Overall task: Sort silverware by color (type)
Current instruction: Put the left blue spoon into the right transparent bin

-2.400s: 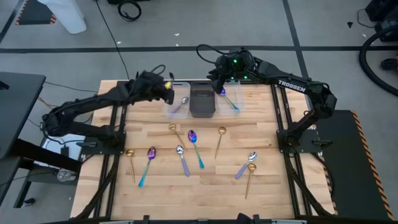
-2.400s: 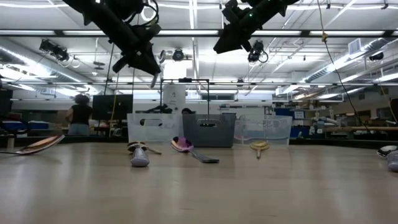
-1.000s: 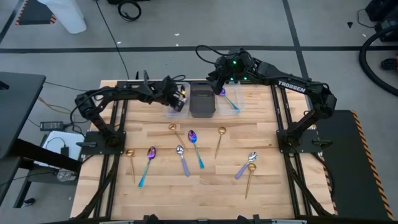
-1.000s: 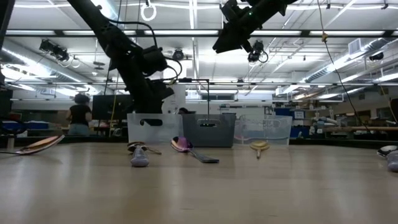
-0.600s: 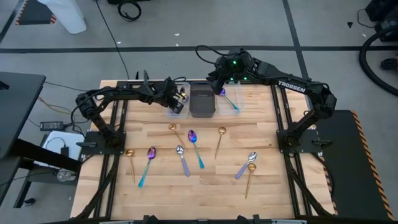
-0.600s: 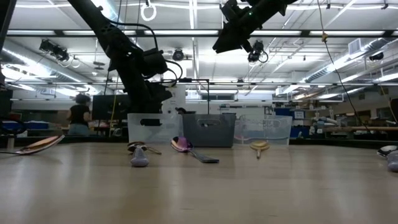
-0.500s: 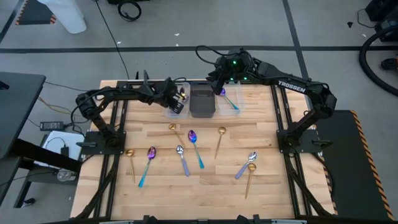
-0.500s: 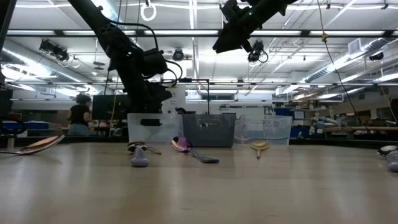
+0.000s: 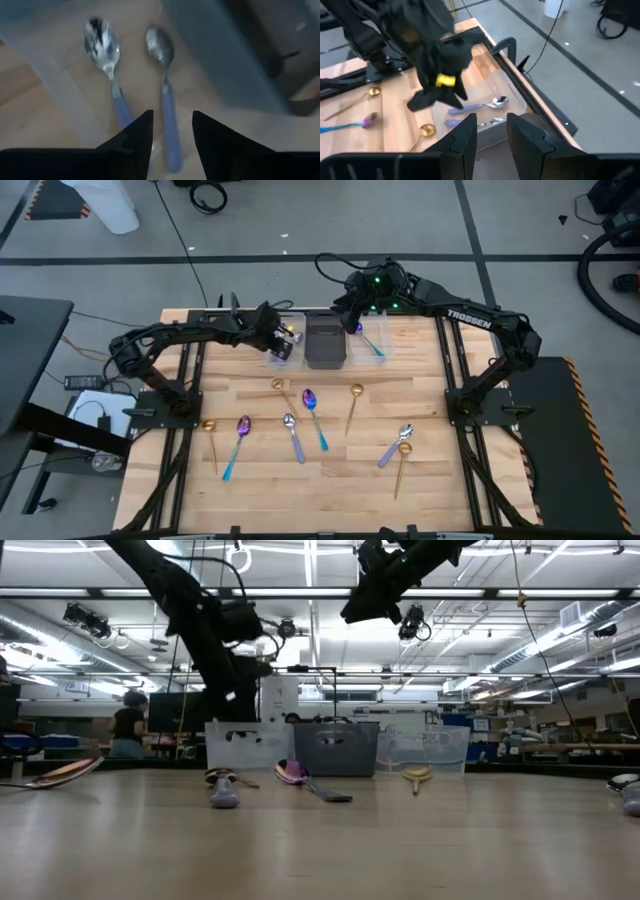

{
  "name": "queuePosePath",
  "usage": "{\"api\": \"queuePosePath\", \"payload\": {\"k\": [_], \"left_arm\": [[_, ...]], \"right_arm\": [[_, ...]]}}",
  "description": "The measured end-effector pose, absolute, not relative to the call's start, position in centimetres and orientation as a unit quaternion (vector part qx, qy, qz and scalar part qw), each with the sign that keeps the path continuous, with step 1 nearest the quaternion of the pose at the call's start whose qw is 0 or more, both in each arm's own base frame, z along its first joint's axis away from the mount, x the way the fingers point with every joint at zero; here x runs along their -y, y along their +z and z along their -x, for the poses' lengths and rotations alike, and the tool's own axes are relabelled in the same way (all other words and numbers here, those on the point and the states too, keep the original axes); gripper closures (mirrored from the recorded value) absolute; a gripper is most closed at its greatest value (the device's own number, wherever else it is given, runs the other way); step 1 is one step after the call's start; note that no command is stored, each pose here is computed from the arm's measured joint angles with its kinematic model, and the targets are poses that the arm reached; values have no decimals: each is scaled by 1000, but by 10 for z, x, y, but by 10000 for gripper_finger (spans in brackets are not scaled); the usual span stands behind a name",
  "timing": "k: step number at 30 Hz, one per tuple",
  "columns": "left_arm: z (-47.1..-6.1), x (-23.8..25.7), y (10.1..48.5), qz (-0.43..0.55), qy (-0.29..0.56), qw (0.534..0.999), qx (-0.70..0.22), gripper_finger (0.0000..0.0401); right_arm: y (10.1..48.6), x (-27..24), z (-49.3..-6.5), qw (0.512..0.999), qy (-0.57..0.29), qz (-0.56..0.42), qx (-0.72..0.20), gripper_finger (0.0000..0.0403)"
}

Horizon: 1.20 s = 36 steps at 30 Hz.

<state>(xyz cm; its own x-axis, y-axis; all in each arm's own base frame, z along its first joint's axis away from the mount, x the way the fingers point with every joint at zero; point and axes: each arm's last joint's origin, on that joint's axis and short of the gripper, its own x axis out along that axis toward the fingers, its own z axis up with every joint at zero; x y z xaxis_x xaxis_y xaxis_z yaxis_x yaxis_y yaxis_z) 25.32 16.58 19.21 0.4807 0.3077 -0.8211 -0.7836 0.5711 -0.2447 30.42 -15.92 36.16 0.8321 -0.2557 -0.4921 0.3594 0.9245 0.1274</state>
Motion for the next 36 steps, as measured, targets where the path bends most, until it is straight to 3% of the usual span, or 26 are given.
{"api": "queuePosePath", "payload": {"k": [8,12,20,36], "left_arm": [[-230,-123,248,301,304,832,-353,256],[-211,-94,257,337,303,798,-398,255],[-189,-44,247,382,310,697,-522,255],[-181,24,213,402,289,646,-581,255]], "right_arm": [[361,159,-304,950,-160,-110,-244,286],[360,159,-303,948,-161,-114,-251,286],[360,161,-303,949,-173,-62,-257,286],[360,162,-302,944,-199,-64,-257,286]]}}
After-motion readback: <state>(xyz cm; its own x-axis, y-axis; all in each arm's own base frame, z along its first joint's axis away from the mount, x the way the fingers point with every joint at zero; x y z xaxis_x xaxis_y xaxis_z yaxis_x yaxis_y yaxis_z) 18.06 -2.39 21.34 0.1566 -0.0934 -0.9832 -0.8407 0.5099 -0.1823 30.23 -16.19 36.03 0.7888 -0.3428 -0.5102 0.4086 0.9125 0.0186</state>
